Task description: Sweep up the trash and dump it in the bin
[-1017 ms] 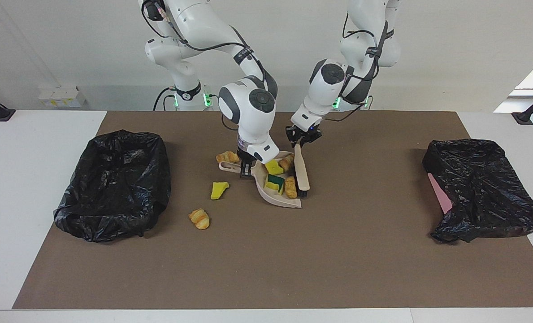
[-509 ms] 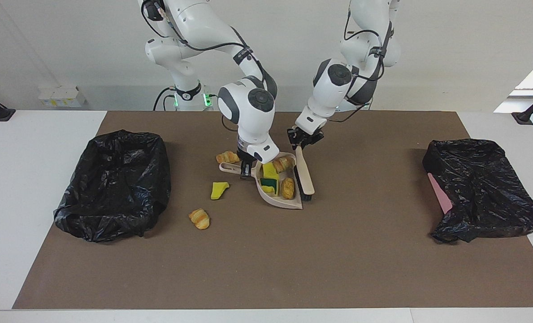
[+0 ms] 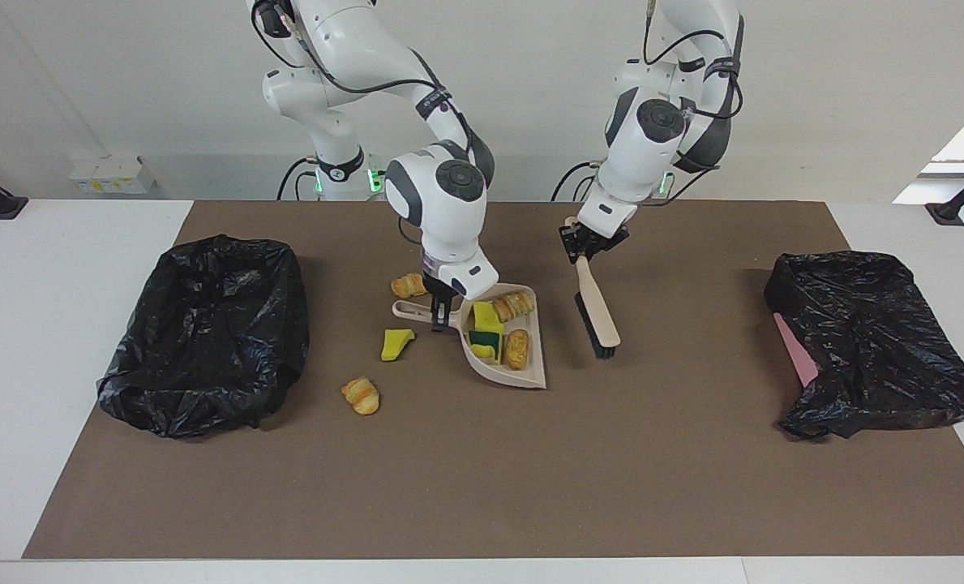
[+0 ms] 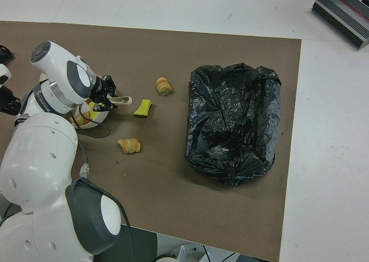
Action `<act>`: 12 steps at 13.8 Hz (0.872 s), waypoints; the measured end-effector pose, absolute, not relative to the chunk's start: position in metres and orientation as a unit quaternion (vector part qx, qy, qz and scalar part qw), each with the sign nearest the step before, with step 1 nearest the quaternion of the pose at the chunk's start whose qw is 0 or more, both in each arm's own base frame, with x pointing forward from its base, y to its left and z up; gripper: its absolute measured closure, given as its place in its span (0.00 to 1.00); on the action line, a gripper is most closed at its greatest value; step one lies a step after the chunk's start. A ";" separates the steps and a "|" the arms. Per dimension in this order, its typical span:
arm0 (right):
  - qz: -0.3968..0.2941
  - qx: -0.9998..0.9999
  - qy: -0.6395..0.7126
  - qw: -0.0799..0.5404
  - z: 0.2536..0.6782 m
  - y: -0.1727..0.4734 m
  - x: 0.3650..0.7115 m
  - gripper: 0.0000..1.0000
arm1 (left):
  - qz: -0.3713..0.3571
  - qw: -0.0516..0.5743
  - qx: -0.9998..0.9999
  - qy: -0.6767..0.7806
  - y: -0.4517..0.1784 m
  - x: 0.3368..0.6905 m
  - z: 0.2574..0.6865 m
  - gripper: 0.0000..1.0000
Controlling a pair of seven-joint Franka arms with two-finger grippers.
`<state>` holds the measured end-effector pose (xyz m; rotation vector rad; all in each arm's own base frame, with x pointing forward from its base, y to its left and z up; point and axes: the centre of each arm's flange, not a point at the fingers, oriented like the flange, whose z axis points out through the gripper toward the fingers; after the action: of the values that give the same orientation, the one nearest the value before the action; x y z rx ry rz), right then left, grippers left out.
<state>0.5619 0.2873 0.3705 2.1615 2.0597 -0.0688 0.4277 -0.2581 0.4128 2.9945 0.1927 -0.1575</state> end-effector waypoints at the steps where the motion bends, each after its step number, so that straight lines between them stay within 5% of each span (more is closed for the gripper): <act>1: -0.013 0.729 0.679 0.082 0.386 0.270 0.569 0.69 | -0.057 0.064 0.995 0.059 -0.262 0.418 0.409 0.74; 12: -0.012 0.771 0.626 0.116 0.536 0.032 0.574 0.69 | -0.046 0.046 0.997 0.049 -0.356 0.270 0.354 0.74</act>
<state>0.5739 0.0319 0.5356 2.2580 1.8325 -0.0355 0.2699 -0.3557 0.3536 3.0431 0.1485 -0.1412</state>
